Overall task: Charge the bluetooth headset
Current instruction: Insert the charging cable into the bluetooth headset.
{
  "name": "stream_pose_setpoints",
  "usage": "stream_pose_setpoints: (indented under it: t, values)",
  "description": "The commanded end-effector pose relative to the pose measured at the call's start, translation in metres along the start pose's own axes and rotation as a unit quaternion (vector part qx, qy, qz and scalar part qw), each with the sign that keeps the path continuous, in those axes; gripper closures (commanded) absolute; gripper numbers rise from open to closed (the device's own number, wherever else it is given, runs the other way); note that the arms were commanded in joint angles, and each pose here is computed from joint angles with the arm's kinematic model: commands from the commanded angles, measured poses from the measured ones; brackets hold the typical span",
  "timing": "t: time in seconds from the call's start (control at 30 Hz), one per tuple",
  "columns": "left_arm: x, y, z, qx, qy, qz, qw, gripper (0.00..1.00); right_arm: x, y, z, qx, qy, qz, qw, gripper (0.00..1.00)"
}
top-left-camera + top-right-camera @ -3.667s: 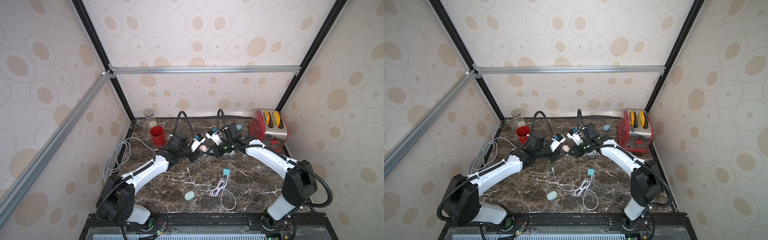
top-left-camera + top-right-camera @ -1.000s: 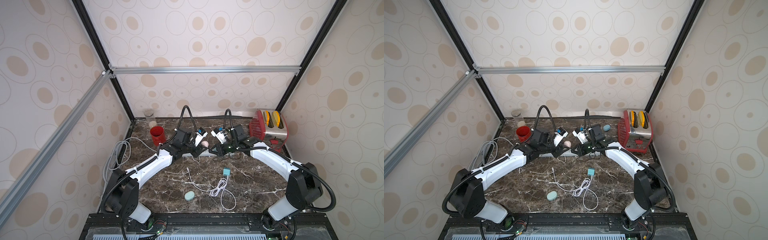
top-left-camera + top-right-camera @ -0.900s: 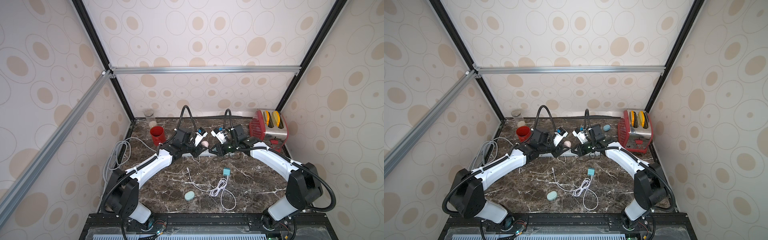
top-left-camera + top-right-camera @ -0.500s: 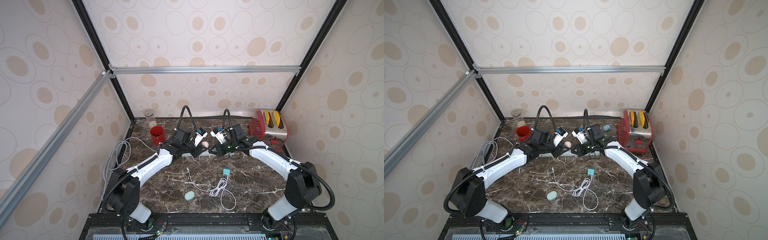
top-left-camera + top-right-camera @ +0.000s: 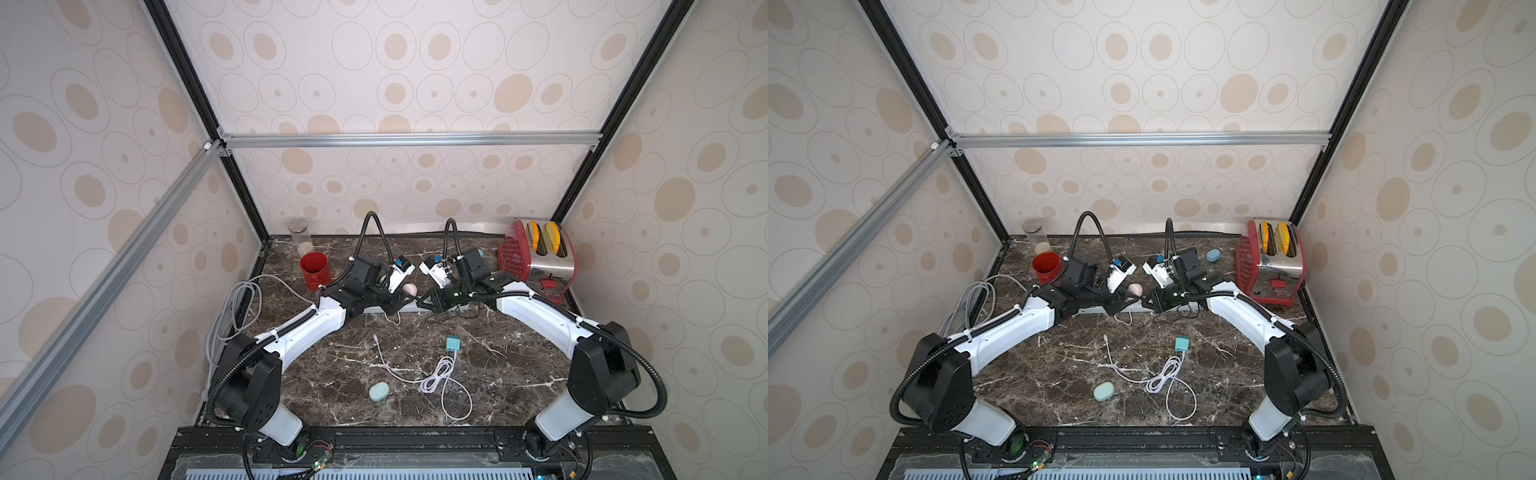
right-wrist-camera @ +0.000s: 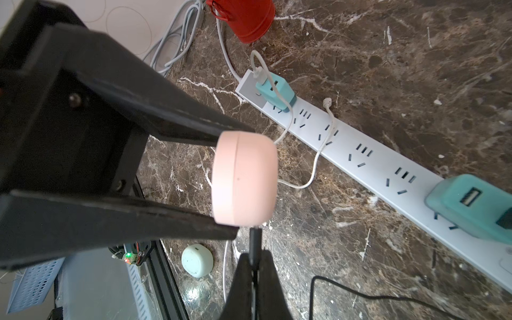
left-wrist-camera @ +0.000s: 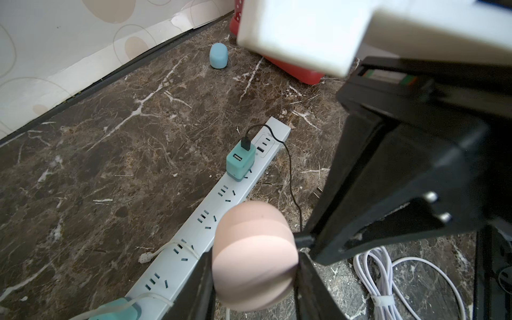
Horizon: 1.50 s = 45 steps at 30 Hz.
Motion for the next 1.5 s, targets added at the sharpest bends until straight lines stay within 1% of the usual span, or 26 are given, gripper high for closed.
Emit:
stream_pose_setpoints:
  t: [0.0, 0.03, 0.07, 0.17, 0.23, 0.3, 0.37, 0.47, 0.53, 0.6, 0.67, 0.77, 0.97, 1.13, 1.27, 1.47]
  values:
    - [-0.027, -0.022, 0.000, 0.046, -0.027, -0.007, 0.999, 0.96, -0.024, 0.019, -0.008, -0.007, -0.063, -0.054, 0.997, 0.96]
    - [-0.028, -0.017, -0.002, 0.018, -0.019, -0.019, 0.999, 0.96, -0.020, 0.018, -0.014, 0.004, -0.066, -0.052, 0.996, 0.87]
    - [-0.029, -0.013, -0.004, -0.010, -0.011, -0.033, 0.999, 0.96, -0.015, 0.015, -0.020, 0.014, -0.066, -0.047, 0.997, 0.73]
    - [-0.030, -0.002, -0.007, -0.074, 0.008, -0.077, 0.994, 0.95, 0.001, 0.008, -0.041, 0.050, -0.073, -0.034, 0.996, 0.45]
    - [-0.029, 0.001, -0.006, -0.086, 0.010, -0.107, 0.990, 0.94, 0.013, 0.002, -0.057, 0.081, -0.081, -0.018, 0.993, 0.36]
    - [-0.028, 0.003, -0.001, -0.090, 0.011, -0.141, 0.986, 0.94, 0.023, -0.003, -0.073, 0.106, -0.094, 0.000, 0.990, 0.31]
    - [-0.024, 0.005, 0.006, -0.092, 0.014, -0.174, 0.980, 0.94, 0.031, -0.008, -0.088, 0.131, -0.113, 0.018, 0.985, 0.30]
    - [-0.018, 0.004, 0.017, -0.084, 0.010, -0.222, 0.971, 0.93, 0.040, -0.022, -0.111, 0.175, -0.154, 0.079, 0.969, 0.30]
    - [-0.014, 0.000, 0.027, -0.087, 0.013, -0.246, 0.965, 0.94, 0.045, -0.039, -0.123, 0.204, -0.183, 0.137, 0.952, 0.30]
    - [-0.015, -0.008, 0.037, -0.089, 0.018, -0.255, 0.963, 0.94, 0.050, -0.057, -0.131, 0.224, -0.200, 0.190, 0.935, 0.31]
    - [-0.020, -0.018, 0.049, -0.081, 0.014, -0.268, 0.960, 0.94, 0.053, -0.068, -0.134, 0.228, -0.208, 0.223, 0.925, 0.31]
    - [-0.033, -0.036, 0.073, -0.058, 0.016, -0.283, 0.957, 0.93, 0.053, -0.077, -0.134, 0.232, -0.217, 0.237, 0.918, 0.30]
    - [-0.056, -0.078, 0.118, -0.031, 0.016, -0.272, 0.962, 0.93, 0.053, -0.099, -0.134, 0.241, -0.220, 0.260, 0.909, 0.29]
    - [-0.069, -0.108, 0.155, -0.002, 0.004, -0.283, 0.959, 0.93, 0.057, -0.109, -0.145, 0.254, -0.242, 0.276, 0.895, 0.28]
    - [-0.066, -0.126, 0.178, 0.004, 0.027, -0.276, 0.961, 0.91, 0.062, -0.116, -0.153, 0.263, -0.253, 0.289, 0.885, 0.27]
    - [-0.044, -0.140, 0.205, 0.007, 0.057, -0.292, 0.955, 0.90, 0.067, -0.125, -0.156, 0.263, -0.259, 0.309, 0.876, 0.27]
Point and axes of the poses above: each gripper's point midway between its finger pads, its own z axis out along the fingers, its own y axis along the line the jaws close on, x = y × z, the point moved 9 cm from there along -z, back along the fingers, and after that the axes turned 10 degrees about z, right-handed, at the moved point
